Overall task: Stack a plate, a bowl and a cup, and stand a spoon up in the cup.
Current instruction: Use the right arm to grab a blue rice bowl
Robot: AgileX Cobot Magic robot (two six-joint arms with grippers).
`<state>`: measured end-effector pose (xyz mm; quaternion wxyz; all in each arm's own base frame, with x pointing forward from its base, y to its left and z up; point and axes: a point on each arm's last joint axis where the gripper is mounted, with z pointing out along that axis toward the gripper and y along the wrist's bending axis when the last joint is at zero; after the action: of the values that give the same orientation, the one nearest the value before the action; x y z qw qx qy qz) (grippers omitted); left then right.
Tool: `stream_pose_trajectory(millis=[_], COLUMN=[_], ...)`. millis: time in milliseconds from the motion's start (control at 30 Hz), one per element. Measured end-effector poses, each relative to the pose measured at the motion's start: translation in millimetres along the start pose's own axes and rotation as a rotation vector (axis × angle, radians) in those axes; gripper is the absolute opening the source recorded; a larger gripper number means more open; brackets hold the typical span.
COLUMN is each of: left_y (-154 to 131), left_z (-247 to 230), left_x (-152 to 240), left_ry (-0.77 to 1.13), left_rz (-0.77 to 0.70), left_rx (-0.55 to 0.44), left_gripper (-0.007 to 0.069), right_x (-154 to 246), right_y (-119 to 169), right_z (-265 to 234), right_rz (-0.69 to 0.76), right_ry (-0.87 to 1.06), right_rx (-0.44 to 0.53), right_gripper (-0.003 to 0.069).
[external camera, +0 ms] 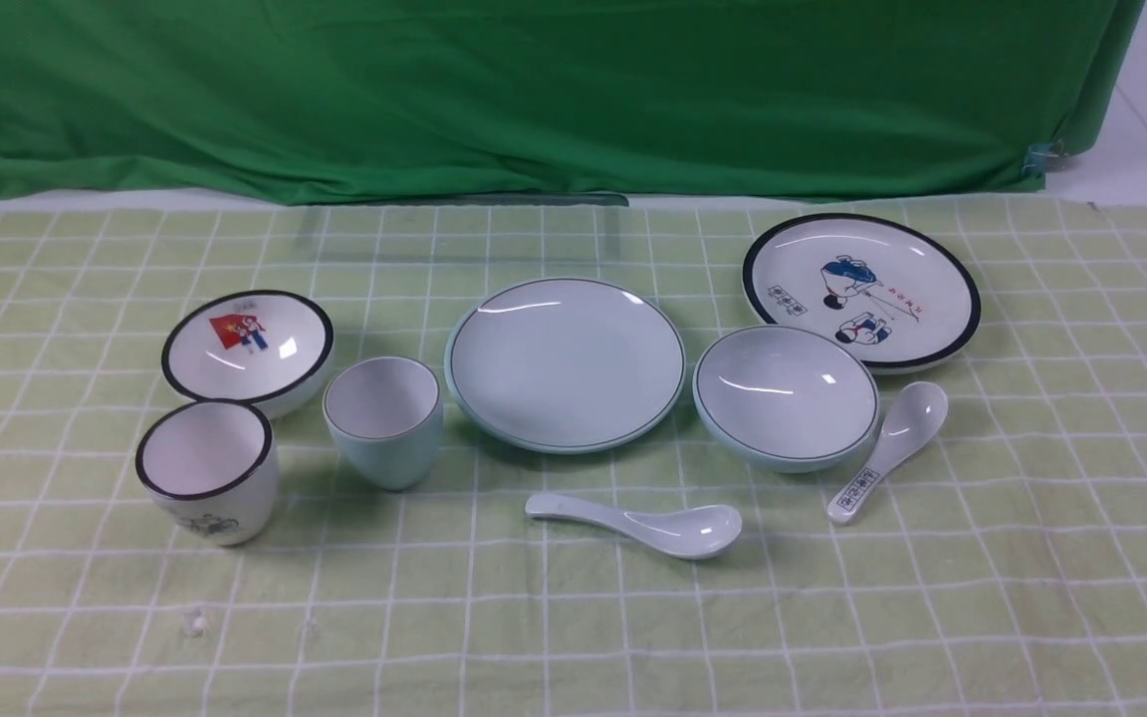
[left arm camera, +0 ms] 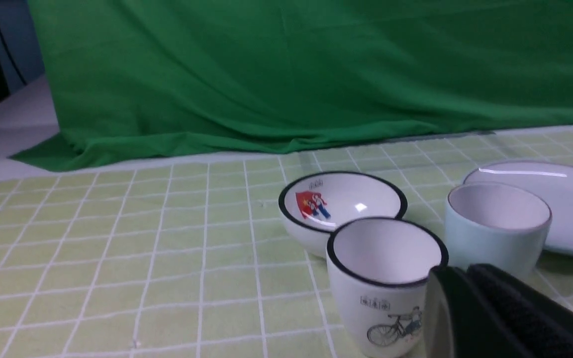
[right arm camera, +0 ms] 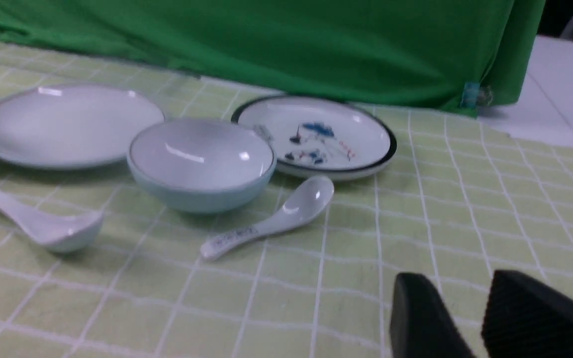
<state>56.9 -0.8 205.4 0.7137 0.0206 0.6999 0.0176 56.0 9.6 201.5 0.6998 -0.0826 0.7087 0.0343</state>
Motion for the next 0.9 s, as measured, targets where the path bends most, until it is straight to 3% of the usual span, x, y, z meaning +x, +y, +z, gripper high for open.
stream_pose_trajectory(millis=[233, 333, 433, 633, 767, 833, 900], left_y=[8, 11, 16, 16, 13, 10, 10], left_z=[-5, -9, -19, -36, -41, -40, -29], left_x=[-28, -38, -54, -72, -101, -143, -163], left_ry=[-0.31, -0.436, -0.644, -0.927, -0.91, -0.781, -0.645], left_rz=[-0.01, -0.008, -0.056, -0.309, -0.315, -0.256, -0.212], left_rx=[-0.091, -0.126, -0.166, -0.054, 0.011, 0.029, 0.024], left_gripper=[-0.0029, -0.0029, -0.0029, -0.0029, -0.0029, -0.0029, -0.0029], right_x=[-35, -45, -53, -56, -69, -97, -115], right_y=[-6, -7, -9, -9, -10, -11, -12], right_z=[-7, -12, -17, -19, -16, -13, -9], right_rz=[0.01, 0.08, 0.264, 0.336, 0.277, 0.176, 0.111], right_ry=[-0.397, -0.522, -0.631, -0.671, -0.629, -0.595, -0.578], right_rx=[0.063, 0.064, 0.016, -0.008, 0.01, 0.037, 0.054], right_gripper=[0.024, 0.024, 0.024, 0.0221, 0.0125, 0.0035, 0.0018])
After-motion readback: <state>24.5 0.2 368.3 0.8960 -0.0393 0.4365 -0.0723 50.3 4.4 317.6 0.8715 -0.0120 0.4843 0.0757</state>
